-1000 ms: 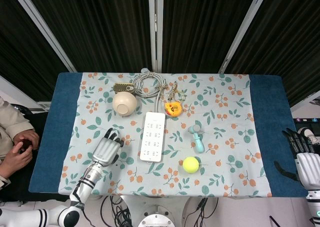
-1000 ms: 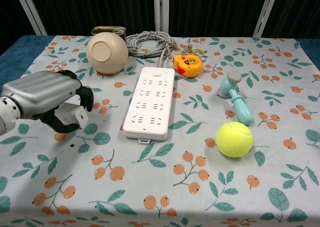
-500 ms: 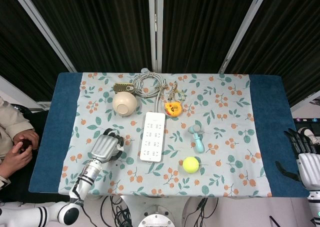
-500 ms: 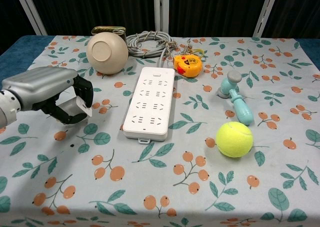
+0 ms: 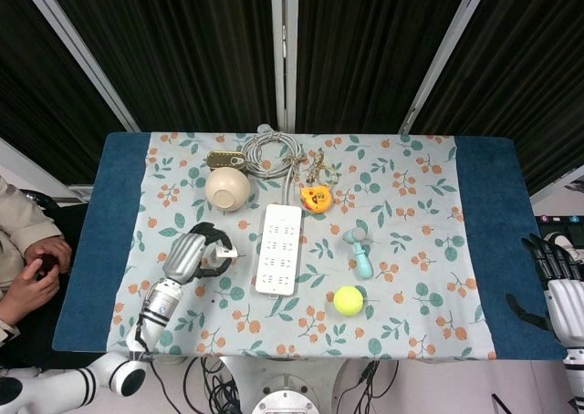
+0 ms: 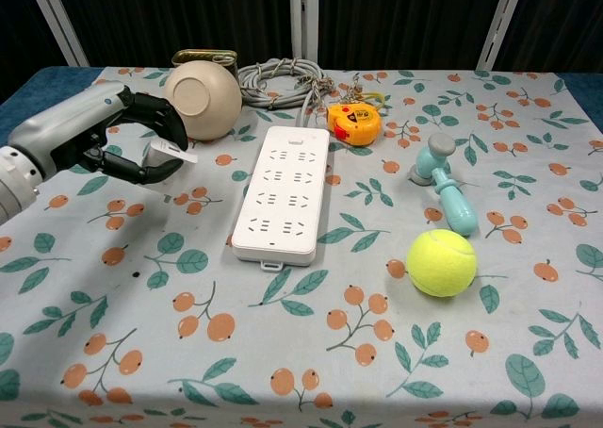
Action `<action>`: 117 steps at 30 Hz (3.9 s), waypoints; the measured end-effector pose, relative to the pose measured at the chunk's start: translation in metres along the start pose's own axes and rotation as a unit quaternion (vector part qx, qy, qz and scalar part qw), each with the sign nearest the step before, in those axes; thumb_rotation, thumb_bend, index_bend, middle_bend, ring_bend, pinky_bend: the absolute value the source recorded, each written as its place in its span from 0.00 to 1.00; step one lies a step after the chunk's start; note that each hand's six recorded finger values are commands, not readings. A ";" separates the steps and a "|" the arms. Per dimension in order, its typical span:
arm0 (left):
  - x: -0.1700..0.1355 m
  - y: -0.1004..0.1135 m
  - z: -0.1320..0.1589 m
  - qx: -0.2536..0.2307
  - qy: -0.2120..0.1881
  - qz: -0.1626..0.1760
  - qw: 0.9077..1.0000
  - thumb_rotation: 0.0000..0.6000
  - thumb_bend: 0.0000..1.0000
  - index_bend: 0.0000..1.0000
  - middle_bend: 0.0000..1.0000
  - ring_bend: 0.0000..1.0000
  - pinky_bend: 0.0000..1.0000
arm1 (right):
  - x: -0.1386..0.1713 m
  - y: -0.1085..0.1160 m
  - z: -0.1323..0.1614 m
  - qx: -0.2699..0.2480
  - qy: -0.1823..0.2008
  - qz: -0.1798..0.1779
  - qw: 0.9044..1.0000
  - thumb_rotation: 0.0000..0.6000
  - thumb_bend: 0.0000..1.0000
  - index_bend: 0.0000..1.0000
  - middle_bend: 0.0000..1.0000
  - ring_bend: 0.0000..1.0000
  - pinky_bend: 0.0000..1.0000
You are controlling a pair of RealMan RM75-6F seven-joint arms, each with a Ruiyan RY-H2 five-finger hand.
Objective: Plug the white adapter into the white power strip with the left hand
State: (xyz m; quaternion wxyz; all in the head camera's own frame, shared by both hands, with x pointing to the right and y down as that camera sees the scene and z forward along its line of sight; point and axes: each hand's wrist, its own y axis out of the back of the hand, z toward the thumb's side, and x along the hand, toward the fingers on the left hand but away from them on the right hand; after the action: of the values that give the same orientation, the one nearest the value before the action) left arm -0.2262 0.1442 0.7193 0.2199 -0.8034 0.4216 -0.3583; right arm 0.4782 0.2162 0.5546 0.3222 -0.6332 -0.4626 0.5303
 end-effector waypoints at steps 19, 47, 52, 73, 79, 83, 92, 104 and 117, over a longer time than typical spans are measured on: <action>0.007 -0.027 -0.019 -0.016 -0.045 0.049 0.998 1.00 0.23 0.48 0.47 0.31 0.14 | -0.003 0.000 0.004 0.002 0.000 0.000 1.000 1.00 0.20 0.00 0.00 0.00 0.00; -0.007 -0.021 -0.008 -0.020 -0.007 0.018 1.000 1.00 0.27 0.26 0.27 0.14 0.13 | -0.003 0.008 0.006 0.013 0.004 -0.007 1.000 1.00 0.21 0.00 0.00 0.00 0.00; -0.006 -0.027 0.000 0.014 0.040 -0.007 0.999 1.00 0.28 0.31 0.31 0.17 0.14 | -0.003 0.007 0.006 0.012 0.003 -0.005 1.000 1.00 0.20 0.00 0.00 0.00 0.00; 0.000 -0.038 0.002 0.013 0.086 -0.024 0.996 1.00 0.31 0.39 0.39 0.22 0.15 | -0.003 0.005 0.003 0.007 0.000 -0.003 1.000 1.00 0.21 0.00 0.00 0.00 0.00; 0.003 -0.039 0.004 0.012 0.087 -0.024 0.996 1.00 0.32 0.40 0.41 0.24 0.17 | -0.003 0.005 0.003 0.007 -0.001 -0.003 1.000 1.00 0.20 0.00 0.00 0.00 0.00; 0.005 -0.040 0.004 0.013 0.088 -0.025 0.996 1.00 0.33 0.41 0.41 0.24 0.17 | -0.003 0.005 0.003 0.006 -0.001 -0.003 1.000 1.00 0.20 0.00 0.00 0.00 0.00; 0.010 -0.040 0.002 0.013 0.096 -0.023 0.995 1.00 0.42 0.46 0.49 0.30 0.22 | -0.002 0.005 0.002 0.006 -0.004 -0.003 1.000 1.00 0.20 0.00 0.00 0.00 0.00; 0.017 -0.026 0.015 -0.015 0.036 -0.008 0.999 1.00 0.59 0.61 0.65 0.42 0.34 | -0.002 0.007 0.002 0.009 -0.005 -0.006 1.000 1.00 0.20 0.00 0.00 0.00 0.00; 0.051 -0.003 0.064 0.083 -0.079 -0.034 0.993 1.00 0.59 0.62 0.66 0.42 0.34 | -0.004 0.008 0.005 0.015 -0.004 -0.005 1.000 1.00 0.21 0.00 0.00 0.00 0.00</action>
State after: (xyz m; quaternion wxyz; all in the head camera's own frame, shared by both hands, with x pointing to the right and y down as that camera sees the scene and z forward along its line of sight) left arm -0.1567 0.1064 0.6999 0.3061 -0.8218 0.3447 -0.3350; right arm 0.4750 0.2090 0.5477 0.3323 -0.6240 -0.4590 0.5380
